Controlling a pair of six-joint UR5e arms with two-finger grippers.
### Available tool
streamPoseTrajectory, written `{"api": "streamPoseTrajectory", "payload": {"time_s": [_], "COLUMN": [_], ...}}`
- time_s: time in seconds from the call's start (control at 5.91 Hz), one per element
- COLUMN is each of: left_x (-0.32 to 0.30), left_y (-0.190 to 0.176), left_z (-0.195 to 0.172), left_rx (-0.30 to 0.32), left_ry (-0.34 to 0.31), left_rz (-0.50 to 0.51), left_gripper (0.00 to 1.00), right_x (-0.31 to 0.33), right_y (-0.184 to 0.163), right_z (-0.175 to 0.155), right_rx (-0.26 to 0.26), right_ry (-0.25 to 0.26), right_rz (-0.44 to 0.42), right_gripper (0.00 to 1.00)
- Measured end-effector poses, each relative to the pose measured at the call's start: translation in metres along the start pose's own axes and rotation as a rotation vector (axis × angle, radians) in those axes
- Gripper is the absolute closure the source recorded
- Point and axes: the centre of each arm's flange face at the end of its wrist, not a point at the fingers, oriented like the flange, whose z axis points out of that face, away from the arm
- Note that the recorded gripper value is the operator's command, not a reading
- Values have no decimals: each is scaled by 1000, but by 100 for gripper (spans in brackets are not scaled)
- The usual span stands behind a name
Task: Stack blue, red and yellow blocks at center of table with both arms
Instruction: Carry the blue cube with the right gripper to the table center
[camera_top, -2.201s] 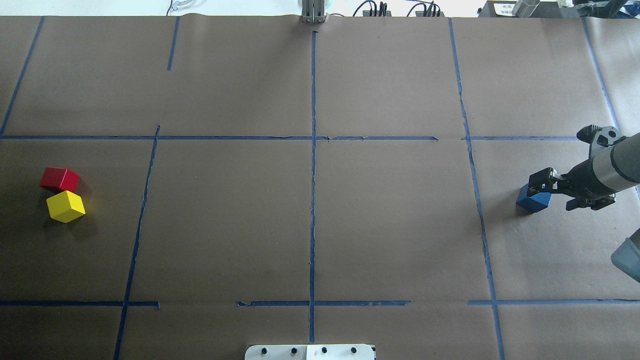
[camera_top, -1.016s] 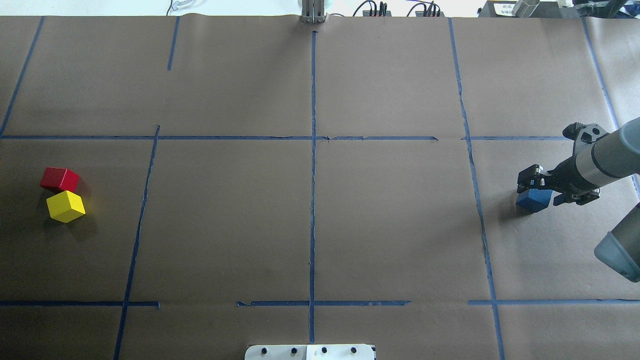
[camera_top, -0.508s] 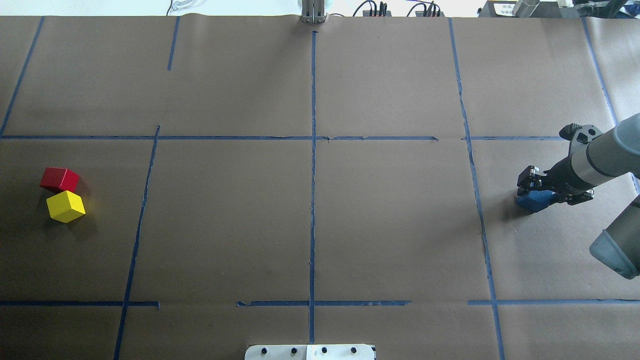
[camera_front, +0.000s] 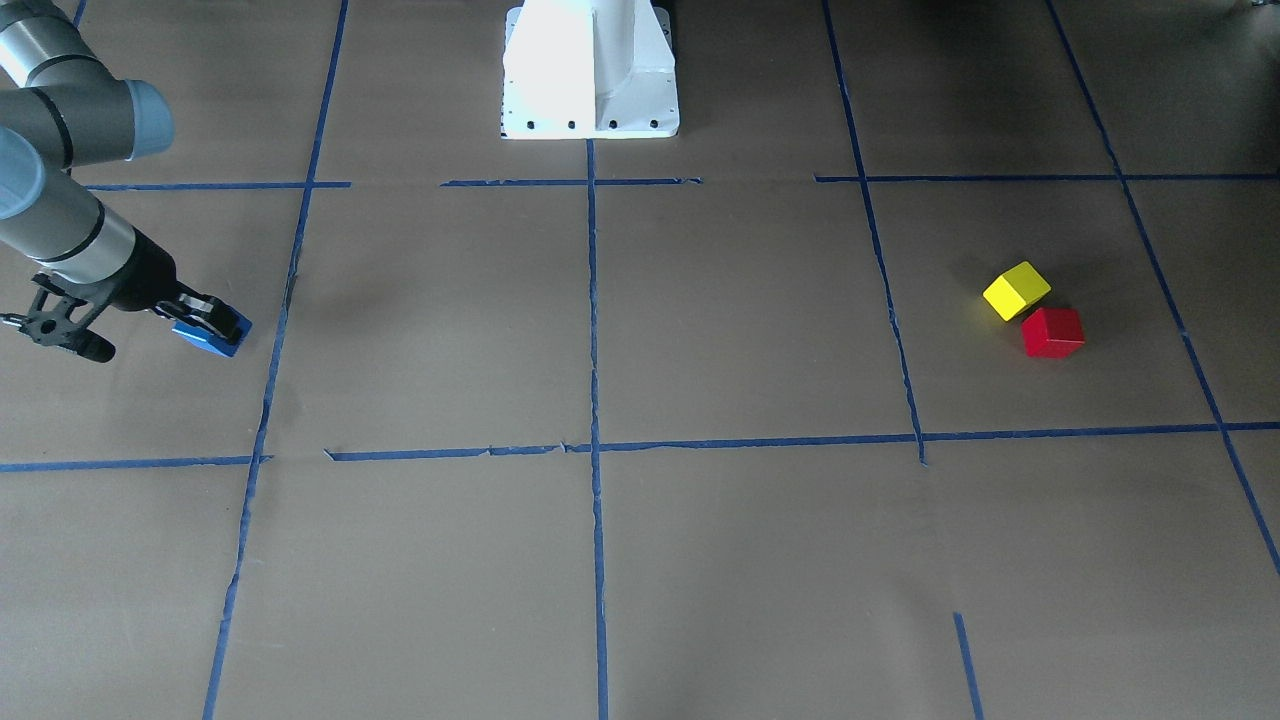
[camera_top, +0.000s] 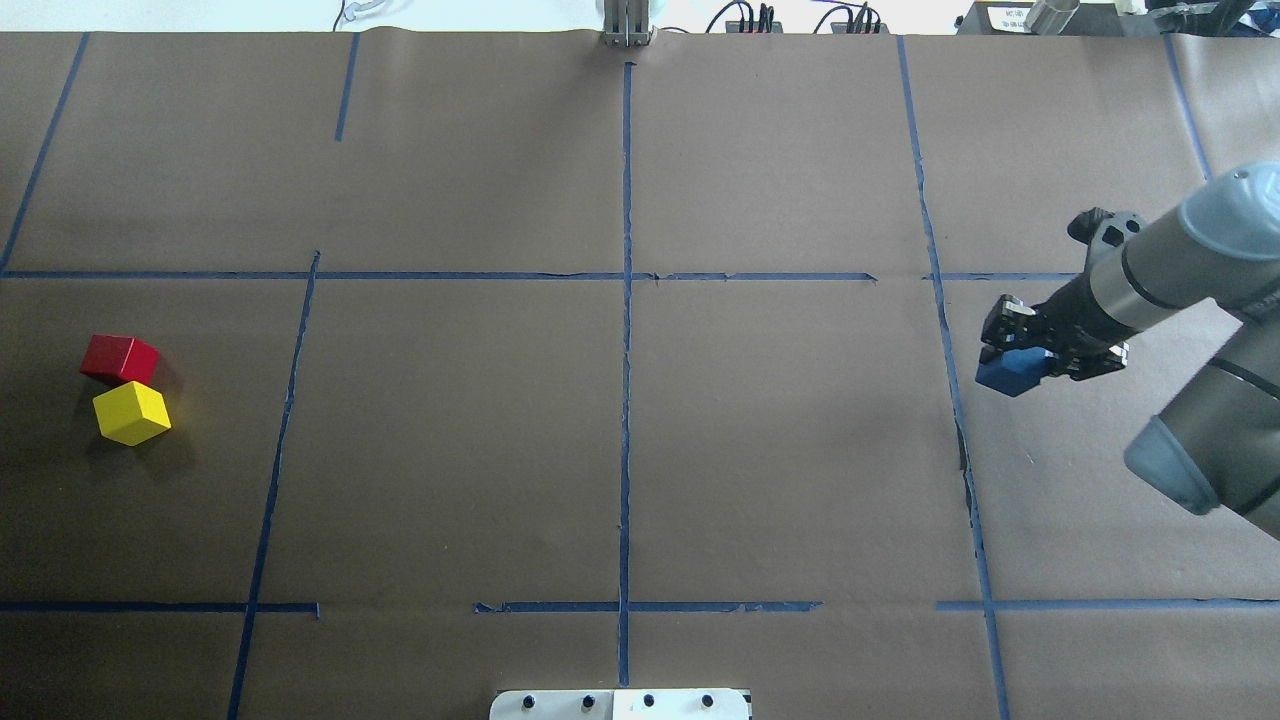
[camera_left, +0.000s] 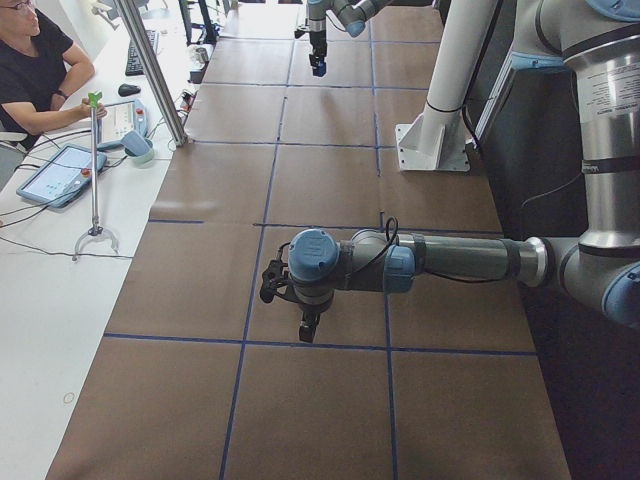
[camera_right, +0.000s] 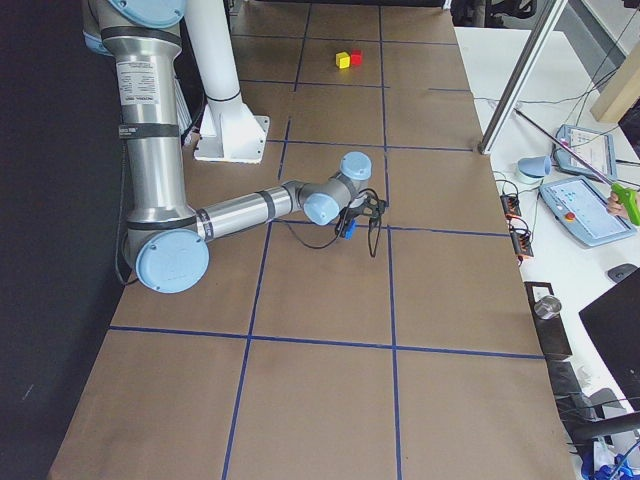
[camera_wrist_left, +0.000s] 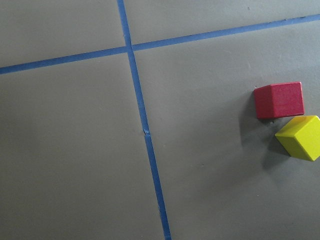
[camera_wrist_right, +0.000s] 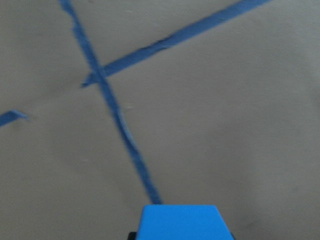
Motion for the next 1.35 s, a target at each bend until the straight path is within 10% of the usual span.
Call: {"api": "streamPoseTrajectory", "payload": {"time_s": [0.34, 0.85, 1.35], "left_x": [0, 5, 9], "left_y": [-1, -4, -6], "left_z": [0, -2, -4], "left_rx": [1, 5, 9], "left_ry": [-1, -2, -3], "left_rz": [6, 18, 20], "left_gripper": [0, 0, 0], "right_x": [-142, -288, -359], "right_y": [33, 141, 166], "right_z": [-36, 25, 78], "right_rx": [-9, 42, 41], "right_ry": [-7, 25, 102], "right_rz": [-50, -245, -261], "right_gripper": [98, 98, 96]}}
